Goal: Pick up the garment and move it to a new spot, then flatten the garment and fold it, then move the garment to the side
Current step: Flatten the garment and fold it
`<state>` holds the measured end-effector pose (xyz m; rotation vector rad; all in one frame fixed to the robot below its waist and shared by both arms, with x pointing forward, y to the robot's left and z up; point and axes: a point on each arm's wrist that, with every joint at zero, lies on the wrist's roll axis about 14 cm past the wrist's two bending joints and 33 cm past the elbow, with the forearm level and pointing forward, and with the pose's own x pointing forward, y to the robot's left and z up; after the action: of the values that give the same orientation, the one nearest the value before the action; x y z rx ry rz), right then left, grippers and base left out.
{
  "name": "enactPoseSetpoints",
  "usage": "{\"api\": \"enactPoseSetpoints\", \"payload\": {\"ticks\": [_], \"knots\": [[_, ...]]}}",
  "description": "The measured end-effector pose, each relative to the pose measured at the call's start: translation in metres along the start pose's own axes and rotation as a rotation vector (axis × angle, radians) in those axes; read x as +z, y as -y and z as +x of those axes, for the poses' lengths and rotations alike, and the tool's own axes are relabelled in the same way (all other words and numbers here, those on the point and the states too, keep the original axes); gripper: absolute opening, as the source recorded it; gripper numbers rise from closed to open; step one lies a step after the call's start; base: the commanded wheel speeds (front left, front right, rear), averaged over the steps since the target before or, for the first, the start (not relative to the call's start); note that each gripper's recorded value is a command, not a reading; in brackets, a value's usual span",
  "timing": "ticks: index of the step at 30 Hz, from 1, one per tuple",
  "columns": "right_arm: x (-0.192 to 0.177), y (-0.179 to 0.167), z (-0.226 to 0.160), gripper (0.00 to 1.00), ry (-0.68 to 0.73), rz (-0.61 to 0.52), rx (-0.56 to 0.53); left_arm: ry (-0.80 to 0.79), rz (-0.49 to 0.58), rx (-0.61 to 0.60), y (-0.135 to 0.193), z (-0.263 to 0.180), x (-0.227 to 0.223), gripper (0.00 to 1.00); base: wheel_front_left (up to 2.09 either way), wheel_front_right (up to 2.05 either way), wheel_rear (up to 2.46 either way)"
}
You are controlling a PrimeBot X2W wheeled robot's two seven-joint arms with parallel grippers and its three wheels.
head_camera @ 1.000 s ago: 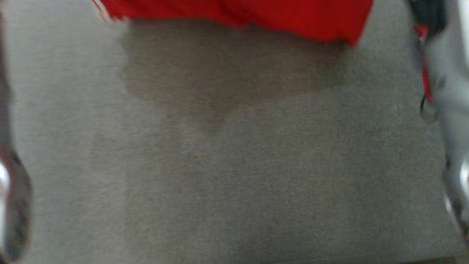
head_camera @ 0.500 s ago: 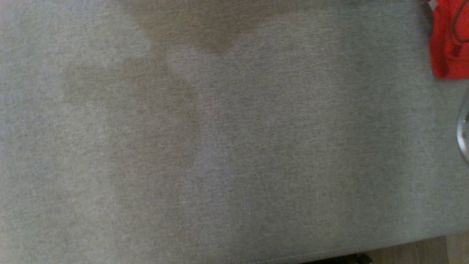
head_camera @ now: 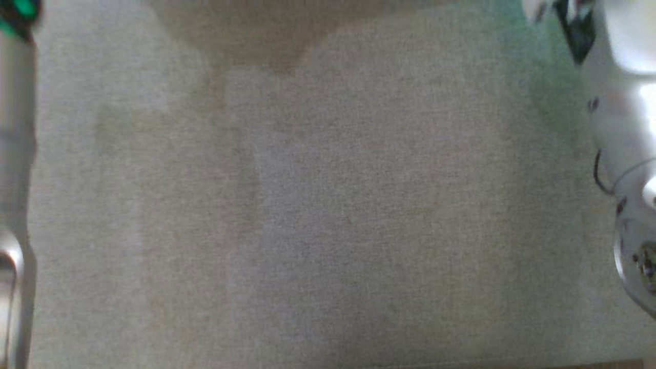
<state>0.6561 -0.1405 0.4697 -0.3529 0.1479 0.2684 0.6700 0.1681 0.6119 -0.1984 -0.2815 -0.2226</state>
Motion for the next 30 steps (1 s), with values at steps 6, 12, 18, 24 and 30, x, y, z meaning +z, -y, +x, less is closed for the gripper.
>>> {"api": "enactPoseSetpoints", "payload": {"ticks": [6, 12, 18, 24, 30], "knots": [[-0.021, -0.018, -0.04, 0.0, -0.109, -0.02, 0.056, -0.125, 0.064, -0.01, -0.004, -0.064, -0.018, 0.0, 0.0, 0.0, 0.0], [-0.036, -0.041, -0.088, 0.0, -0.187, -0.016, 0.103, -0.267, 0.109, -0.029, -0.004, -0.146, -0.036, 0.0, 0.0, 0.0, 0.0], [-0.059, -0.077, -0.142, 0.0, -0.257, -0.011, 0.18, -0.309, 0.049, -0.056, 0.015, -0.219, -0.027, 0.0, 0.0, 0.0, 0.0], [-0.07, -0.08, -0.173, 0.0, -0.287, -0.038, 0.226, -0.402, 0.074, -0.112, 0.032, -0.283, -0.03, 0.0, 0.0, 0.0, 0.0], [-0.08, -0.091, -0.21, 0.0, -0.359, -0.02, 0.317, -0.472, 0.074, -0.128, 0.047, -0.335, -0.034, 0.0, 0.0, 0.0, 0.0]]}}
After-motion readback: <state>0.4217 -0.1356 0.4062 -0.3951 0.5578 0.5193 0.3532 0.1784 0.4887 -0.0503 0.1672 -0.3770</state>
